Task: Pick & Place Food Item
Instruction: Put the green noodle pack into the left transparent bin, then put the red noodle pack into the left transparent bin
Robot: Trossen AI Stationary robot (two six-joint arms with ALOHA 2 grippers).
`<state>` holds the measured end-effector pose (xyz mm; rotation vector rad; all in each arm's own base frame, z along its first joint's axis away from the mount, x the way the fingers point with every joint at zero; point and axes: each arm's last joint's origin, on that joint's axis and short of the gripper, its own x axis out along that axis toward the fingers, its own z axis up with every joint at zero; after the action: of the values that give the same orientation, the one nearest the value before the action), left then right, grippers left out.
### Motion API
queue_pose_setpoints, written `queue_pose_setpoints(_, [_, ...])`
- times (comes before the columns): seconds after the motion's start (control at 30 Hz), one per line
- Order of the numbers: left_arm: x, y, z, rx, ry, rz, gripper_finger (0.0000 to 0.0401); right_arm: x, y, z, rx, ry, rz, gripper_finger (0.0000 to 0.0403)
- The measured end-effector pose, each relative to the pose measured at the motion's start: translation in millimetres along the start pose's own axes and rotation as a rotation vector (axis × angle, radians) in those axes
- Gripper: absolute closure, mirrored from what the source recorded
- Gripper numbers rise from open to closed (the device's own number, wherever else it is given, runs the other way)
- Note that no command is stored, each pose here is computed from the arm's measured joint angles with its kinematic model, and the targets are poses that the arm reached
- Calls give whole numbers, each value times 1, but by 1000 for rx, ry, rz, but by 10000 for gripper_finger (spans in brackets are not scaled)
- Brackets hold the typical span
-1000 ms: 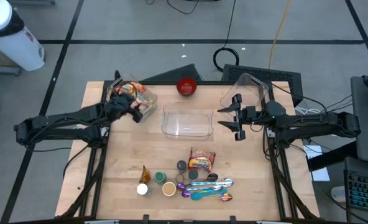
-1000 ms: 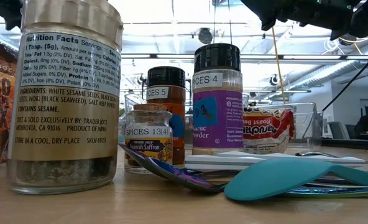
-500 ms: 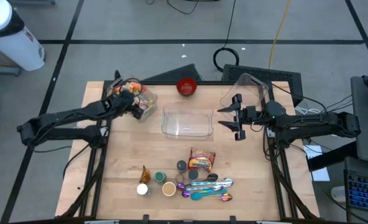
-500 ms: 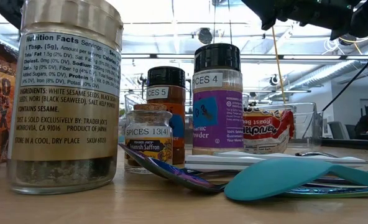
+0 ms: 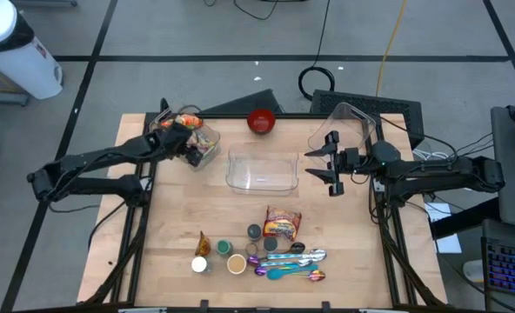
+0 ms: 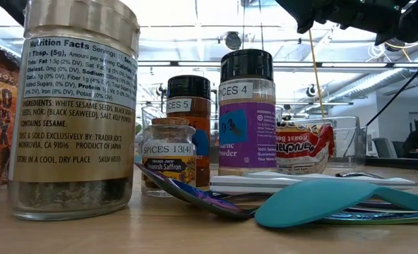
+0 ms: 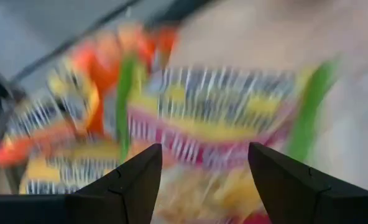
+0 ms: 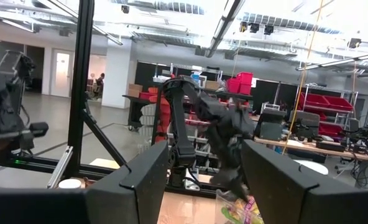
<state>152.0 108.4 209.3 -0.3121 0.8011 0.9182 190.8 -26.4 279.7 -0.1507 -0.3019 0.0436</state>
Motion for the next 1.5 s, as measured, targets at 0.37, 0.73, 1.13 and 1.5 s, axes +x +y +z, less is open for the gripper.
queue_pose_setpoints(0.37, [-59,-12,28,46,-391,-318,155,0,11,-1,44,0,213,206])
queue_pose_setpoints(0.73, [-87,-29,-3,115,-618,-668,155,-1,80,-1,107,26,618,206])
queue_pose_setpoints(1.13, [-104,-59,-20,127,-598,-769,155,-11,128,-29,205,549,32,206])
queue_pose_setpoints(1.5, [-128,-81,-39,206,-687,-749,155,-34,122,-99,306,816,-16,206])
